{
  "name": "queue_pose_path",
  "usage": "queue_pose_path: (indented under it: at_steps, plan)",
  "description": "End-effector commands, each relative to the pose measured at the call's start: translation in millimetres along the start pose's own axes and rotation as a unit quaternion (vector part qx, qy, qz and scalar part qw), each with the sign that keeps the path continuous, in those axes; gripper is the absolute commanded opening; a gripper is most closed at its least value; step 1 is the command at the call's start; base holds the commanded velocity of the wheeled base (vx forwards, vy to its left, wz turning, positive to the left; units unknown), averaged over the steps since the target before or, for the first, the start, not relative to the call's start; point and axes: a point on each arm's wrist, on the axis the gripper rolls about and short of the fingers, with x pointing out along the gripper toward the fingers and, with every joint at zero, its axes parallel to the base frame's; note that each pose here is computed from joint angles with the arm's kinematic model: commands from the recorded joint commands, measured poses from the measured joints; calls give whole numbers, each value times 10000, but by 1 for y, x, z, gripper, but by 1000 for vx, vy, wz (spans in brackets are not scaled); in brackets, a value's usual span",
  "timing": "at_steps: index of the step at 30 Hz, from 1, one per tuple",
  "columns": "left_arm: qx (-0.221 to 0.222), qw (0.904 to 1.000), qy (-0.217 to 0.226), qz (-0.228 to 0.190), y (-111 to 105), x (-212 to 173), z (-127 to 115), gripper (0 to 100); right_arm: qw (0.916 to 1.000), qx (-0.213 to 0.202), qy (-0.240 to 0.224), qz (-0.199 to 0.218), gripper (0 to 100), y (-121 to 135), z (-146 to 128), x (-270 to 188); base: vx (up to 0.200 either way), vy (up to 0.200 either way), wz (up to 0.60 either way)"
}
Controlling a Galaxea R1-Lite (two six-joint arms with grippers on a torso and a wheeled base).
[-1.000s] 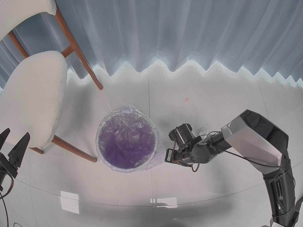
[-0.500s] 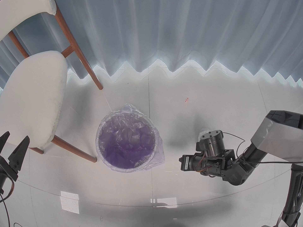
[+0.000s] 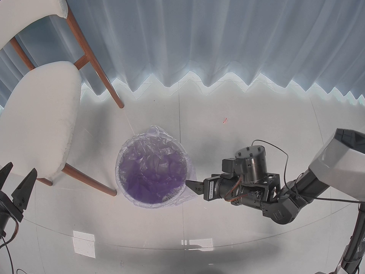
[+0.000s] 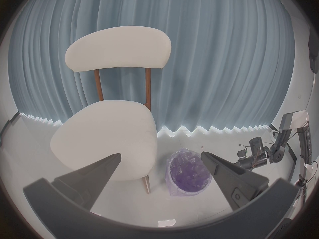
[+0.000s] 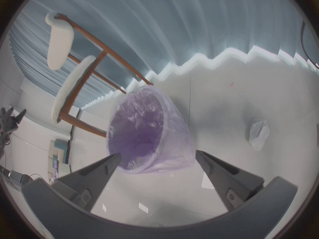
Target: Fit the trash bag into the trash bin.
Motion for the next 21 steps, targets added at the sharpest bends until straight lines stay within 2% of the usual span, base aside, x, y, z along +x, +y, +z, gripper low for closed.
queue_pose_path:
  at_steps: [1,4,13,16,21]
  plan:
    - [-5,10000,34,27,0,-1,-2,100,9995,-5,316,-68,100,22,41,11,0,0,0]
    - [-4,10000,26,42,1,-1,-2,100,9979,2,622,-167,100,24,50,24,0,0,0]
    - [4,10000,4,25,1,-4,-3,100,9964,-37,728,-422,100,20,49,78,0,0,0]
    - [4,10000,-19,24,1,-5,-3,100,9928,-5,988,-674,100,9,47,93,0,0,0]
    - [4,10000,2,48,1,-5,-4,100,9912,17,1021,-844,100,-4,48,108,0,0,0]
